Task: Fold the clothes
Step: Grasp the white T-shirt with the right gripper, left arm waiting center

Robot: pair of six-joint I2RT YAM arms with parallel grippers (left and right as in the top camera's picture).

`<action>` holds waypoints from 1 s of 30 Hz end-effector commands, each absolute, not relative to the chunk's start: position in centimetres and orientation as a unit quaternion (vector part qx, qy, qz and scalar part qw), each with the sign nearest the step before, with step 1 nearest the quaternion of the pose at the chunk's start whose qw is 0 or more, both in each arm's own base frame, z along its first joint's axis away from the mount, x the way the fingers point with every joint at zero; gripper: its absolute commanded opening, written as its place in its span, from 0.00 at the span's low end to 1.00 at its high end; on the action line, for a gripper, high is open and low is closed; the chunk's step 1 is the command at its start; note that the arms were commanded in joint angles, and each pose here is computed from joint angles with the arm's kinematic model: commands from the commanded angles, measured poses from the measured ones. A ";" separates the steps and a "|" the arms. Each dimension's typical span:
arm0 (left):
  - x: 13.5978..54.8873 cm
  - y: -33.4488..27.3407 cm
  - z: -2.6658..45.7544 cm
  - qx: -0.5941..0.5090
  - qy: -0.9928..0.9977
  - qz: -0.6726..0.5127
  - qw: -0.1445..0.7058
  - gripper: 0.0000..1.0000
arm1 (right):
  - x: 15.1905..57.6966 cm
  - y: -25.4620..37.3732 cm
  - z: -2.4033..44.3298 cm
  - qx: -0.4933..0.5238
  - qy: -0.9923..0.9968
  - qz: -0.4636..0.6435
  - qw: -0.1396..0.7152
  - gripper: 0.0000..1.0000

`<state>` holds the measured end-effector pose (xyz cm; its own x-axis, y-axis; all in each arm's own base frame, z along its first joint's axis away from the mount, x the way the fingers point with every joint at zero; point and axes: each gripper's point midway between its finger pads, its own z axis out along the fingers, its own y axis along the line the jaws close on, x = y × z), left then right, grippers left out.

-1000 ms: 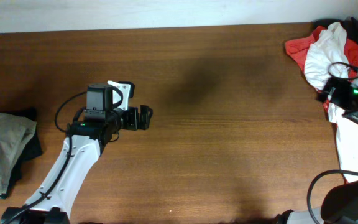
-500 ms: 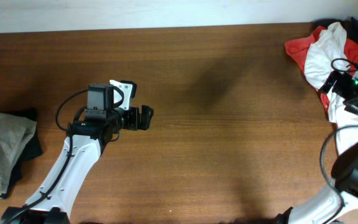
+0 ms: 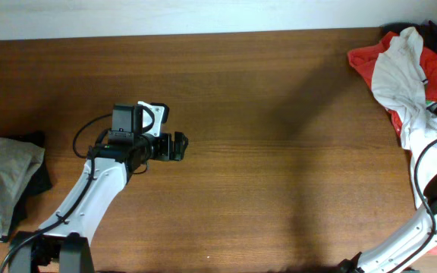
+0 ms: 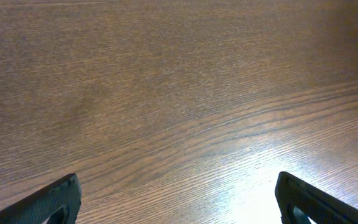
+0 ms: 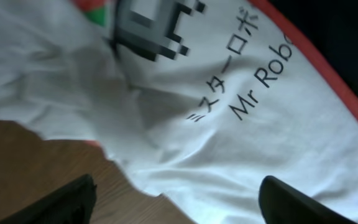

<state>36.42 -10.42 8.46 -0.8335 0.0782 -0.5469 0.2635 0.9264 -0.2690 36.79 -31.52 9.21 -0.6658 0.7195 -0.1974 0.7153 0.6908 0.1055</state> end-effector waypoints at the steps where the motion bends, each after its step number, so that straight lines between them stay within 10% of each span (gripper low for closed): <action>1: 37.3 -10.6 9.3 0.102 0.937 -0.164 0.289 0.99 | 38.3 -30.5 7.2 0.380 0.919 0.029 0.104 0.84; 9: 37.8 -10.6 9.6 0.103 0.934 -0.163 0.302 0.99 | 44.1 -24.7 6.2 0.293 0.944 0.071 0.132 0.86; 25: 38.1 -10.6 9.8 0.104 0.931 -0.163 0.309 0.99 | 42.1 -26.6 2.6 0.331 0.935 0.079 0.095 0.72; 28: 38.1 -10.6 9.8 0.104 0.931 -0.163 0.309 0.99 | 42.7 -26.1 2.3 0.324 0.938 0.079 0.097 0.44; 30: 38.1 -10.6 9.8 0.104 0.931 -0.163 0.309 0.99 | 42.8 -26.0 2.3 0.323 0.938 0.079 0.098 0.04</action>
